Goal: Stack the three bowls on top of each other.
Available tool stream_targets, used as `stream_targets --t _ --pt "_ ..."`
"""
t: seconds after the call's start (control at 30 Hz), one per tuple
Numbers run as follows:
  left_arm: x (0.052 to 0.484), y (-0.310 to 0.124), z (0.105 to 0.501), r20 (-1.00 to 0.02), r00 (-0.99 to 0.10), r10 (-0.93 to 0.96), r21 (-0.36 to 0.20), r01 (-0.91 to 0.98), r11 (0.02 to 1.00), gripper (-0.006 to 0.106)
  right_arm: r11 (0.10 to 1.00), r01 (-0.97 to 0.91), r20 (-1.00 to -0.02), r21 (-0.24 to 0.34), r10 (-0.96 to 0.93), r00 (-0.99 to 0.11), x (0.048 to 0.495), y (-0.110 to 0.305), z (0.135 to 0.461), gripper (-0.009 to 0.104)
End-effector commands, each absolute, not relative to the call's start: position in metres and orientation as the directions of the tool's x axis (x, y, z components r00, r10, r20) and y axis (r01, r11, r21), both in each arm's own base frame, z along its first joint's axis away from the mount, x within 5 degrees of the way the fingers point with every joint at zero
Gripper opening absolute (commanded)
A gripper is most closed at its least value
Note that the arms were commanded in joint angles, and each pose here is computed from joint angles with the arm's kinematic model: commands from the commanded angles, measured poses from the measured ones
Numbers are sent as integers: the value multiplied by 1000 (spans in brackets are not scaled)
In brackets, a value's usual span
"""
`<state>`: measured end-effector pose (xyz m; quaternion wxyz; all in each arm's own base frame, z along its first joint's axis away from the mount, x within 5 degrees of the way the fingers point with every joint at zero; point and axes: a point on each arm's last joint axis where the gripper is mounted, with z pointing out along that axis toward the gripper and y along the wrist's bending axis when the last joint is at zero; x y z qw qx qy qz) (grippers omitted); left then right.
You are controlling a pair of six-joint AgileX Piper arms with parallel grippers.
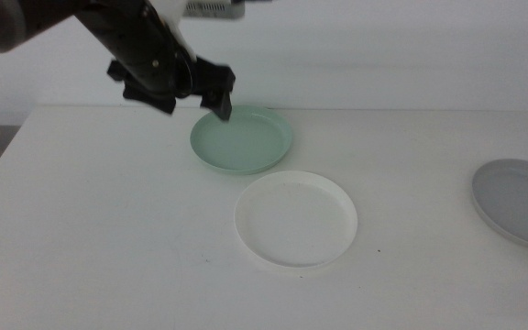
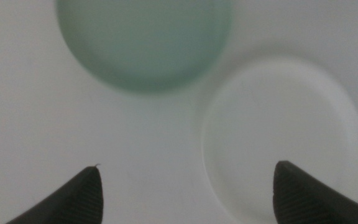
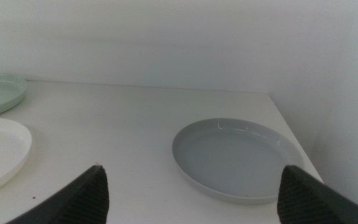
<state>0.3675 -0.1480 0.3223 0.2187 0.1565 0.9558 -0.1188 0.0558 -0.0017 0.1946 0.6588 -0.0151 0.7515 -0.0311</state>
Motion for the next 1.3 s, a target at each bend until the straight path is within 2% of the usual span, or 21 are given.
stream_targets --t 0.0,0.03,0.23,0.33,0.43,0.77,0.9,1.13,1.27 --pt "372 -144 331 -518 -831 203 -147 320 936 94 997 16 -990 -75 -73 -123 56 -2 194 93" --pt "373 -141 331 -521 -835 177 -148 293 945 94 997 16 -990 -75 -73 -123 56 -2 194 93" --pt "394 -130 342 -571 -806 153 -30 207 978 94 997 16 -990 -75 -73 -123 56 -2 194 93" --pt "415 -126 340 -563 -814 140 2 168 986 94 997 16 -990 -75 -73 -123 56 -2 194 93" --pt "440 -121 332 -553 -825 113 -9 142 990 94 997 16 -990 -75 -73 -123 56 -2 194 93" --pt "503 -112 272 -461 -886 40 -106 99 989 94 997 16 -990 -75 -73 -123 56 -2 194 93" --pt "515 -116 253 -454 -890 39 -121 105 987 94 997 16 -990 -75 -73 -123 56 -2 194 93" --pt "524 -121 207 -382 -924 32 -154 97 983 94 997 16 -990 -75 -73 -123 56 -2 194 93" --pt "528 -122 190 -363 -931 32 -152 93 984 94 997 16 -990 -75 -73 -123 56 -2 194 93"
